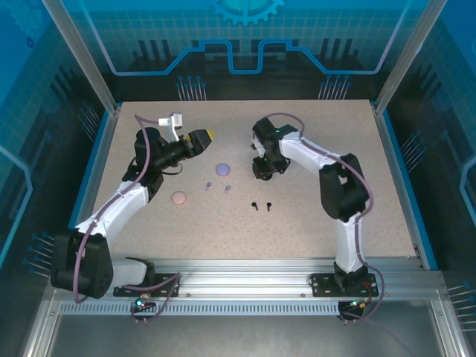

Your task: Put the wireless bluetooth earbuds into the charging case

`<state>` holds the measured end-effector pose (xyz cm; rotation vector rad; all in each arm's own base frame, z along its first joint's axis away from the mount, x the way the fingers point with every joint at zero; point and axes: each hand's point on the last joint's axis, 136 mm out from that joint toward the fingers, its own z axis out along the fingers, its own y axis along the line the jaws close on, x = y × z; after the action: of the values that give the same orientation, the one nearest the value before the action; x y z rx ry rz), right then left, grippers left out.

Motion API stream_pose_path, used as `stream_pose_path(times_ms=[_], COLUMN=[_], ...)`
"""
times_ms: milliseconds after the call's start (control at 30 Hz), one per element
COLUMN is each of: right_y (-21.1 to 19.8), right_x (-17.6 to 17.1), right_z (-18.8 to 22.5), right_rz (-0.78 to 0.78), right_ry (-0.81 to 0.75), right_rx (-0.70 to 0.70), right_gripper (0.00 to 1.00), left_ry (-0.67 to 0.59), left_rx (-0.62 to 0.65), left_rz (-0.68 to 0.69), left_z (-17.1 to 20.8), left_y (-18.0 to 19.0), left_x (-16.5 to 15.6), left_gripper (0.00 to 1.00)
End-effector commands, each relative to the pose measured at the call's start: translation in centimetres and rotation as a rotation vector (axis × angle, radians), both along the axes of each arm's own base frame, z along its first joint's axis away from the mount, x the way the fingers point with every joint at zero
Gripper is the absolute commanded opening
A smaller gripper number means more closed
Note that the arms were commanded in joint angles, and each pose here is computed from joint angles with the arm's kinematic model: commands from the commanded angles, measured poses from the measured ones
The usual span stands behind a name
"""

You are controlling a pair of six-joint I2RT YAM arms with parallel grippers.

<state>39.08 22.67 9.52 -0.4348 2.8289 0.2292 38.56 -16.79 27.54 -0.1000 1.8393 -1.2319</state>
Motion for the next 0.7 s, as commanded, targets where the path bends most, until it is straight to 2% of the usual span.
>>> stream_pose_path(times_ms=[0, 167, 333, 500, 667], right_y=[1.3, 1.4, 1.9, 2.4, 2.6], right_x=[1.1, 1.3, 1.2, 0.4, -0.5], right_z=[6.4, 10.4, 12.6, 13.9, 15.0], right_rz=[-0.240, -0.497, -0.717, -0.890, -0.988], right_ry=[-0.103, -0.133, -0.125, -0.126, -0.146], right_rx=[0.238, 0.437, 0.609, 0.705, 0.745], right_gripper=[0.39, 0.39, 0.40, 0.40, 0.39], left_ry=[-0.084, -0.129, -0.188, -0.228, -0.249], left_rx=[-0.086, -0.111, -0.114, -0.110, -0.131], left_rz=[-0.042, -0.073, -0.114, -0.148, -0.178], left_z=[0.7, -0.2, -0.7, -1.6, -2.5], left_y=[-1.0, -2.0, -3.4, -5.0, -6.3], left_x=[-0.3, -0.2, -0.2, -0.4, -0.6], left_gripper=[0.72, 0.72, 0.72, 0.71, 0.69])
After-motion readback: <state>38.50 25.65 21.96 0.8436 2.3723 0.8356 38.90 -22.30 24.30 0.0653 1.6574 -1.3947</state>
